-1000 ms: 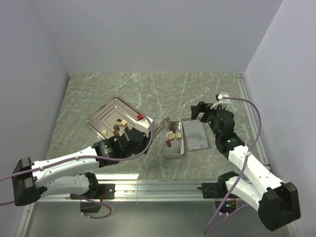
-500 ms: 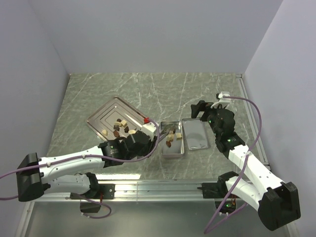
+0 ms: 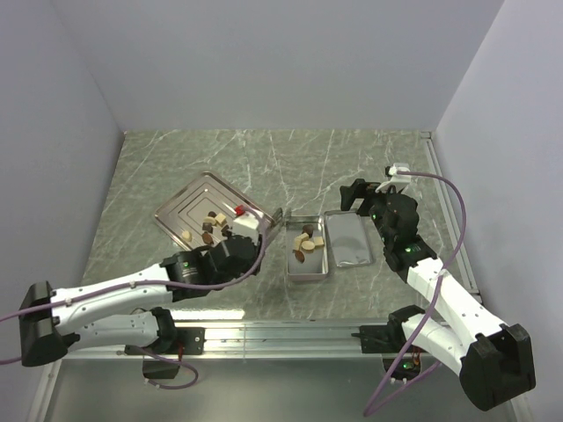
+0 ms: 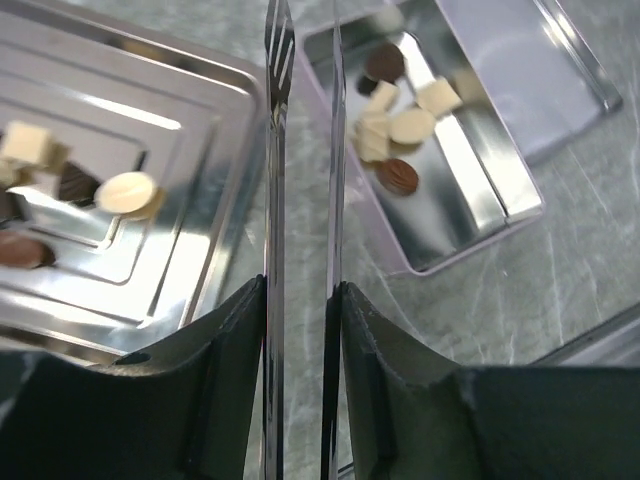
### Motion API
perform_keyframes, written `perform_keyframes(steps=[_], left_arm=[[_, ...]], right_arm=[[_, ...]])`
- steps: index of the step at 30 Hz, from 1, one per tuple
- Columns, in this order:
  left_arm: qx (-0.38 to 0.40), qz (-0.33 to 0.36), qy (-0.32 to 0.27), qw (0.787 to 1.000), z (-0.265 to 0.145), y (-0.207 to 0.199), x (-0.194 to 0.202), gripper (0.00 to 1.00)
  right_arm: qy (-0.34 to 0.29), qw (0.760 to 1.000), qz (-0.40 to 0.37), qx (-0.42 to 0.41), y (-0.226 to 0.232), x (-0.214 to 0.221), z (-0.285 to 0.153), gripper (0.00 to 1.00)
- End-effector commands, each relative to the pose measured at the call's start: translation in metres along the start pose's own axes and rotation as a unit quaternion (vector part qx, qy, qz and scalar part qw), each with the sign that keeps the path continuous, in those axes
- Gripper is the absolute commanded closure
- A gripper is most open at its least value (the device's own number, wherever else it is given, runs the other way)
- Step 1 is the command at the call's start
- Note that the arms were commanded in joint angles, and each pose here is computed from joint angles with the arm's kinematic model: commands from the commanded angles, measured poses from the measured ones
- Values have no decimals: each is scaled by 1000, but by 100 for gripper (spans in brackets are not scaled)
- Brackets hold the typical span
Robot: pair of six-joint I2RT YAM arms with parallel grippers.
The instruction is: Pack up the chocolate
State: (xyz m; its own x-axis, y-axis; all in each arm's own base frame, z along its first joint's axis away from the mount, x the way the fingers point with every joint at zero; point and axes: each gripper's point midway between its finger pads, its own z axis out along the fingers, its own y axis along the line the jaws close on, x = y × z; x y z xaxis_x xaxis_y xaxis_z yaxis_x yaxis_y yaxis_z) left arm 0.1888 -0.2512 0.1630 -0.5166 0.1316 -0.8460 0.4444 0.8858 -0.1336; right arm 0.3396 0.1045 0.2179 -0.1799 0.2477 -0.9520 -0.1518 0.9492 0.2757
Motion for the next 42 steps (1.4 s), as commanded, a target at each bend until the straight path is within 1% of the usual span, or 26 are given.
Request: perform_keyframes(steps=[1,2,5,6,7,8,10,17,25,31,34,36,42], left_arm=[[-64,-65,-45,995,-16,28,-15,59],[-74,-66,-40,994,-17,33,-10,59],[-107,-89,-51,989,-20,46,-9,58],[-128,-96,-51,986,-21,54,-6,58],[-144,-96,-46,984,-21,60,-1,58],[-154,-112,-45,981,-22,63,0,57],[-183,-109,-34,977,-26,74,9,57],[-192,-148,-27,970,-30,82,24,58],[-246,-140,0,959,-28,92,39,58],[-236,-135,14,962,-23,87,46,58],[-230,-133,14,964,-23,86,47,58],[-212,-137,9,968,-22,79,43,58],[-204,-123,3,971,-23,71,41,58]], right_arm=[[-33,999,-2,-8,7,-28,1,2],[-35,999,-2,-8,7,-29,0,2],[-36,999,-2,-8,7,-29,0,2],[-35,999,-2,-8,7,-28,0,2],[-35,999,-1,-7,6,-28,0,2],[-35,999,-2,-7,7,-29,0,2],[-35,999,-2,-8,7,-29,0,2],[-35,999,-2,-8,7,-29,-1,2],[-36,999,-3,-8,7,-29,-1,2],[-36,999,-2,-7,6,-29,-1,2],[-37,999,-2,-8,7,-30,-1,2],[-35,999,-3,-7,7,-29,-1,2],[-34,999,-3,-7,7,-29,0,2]])
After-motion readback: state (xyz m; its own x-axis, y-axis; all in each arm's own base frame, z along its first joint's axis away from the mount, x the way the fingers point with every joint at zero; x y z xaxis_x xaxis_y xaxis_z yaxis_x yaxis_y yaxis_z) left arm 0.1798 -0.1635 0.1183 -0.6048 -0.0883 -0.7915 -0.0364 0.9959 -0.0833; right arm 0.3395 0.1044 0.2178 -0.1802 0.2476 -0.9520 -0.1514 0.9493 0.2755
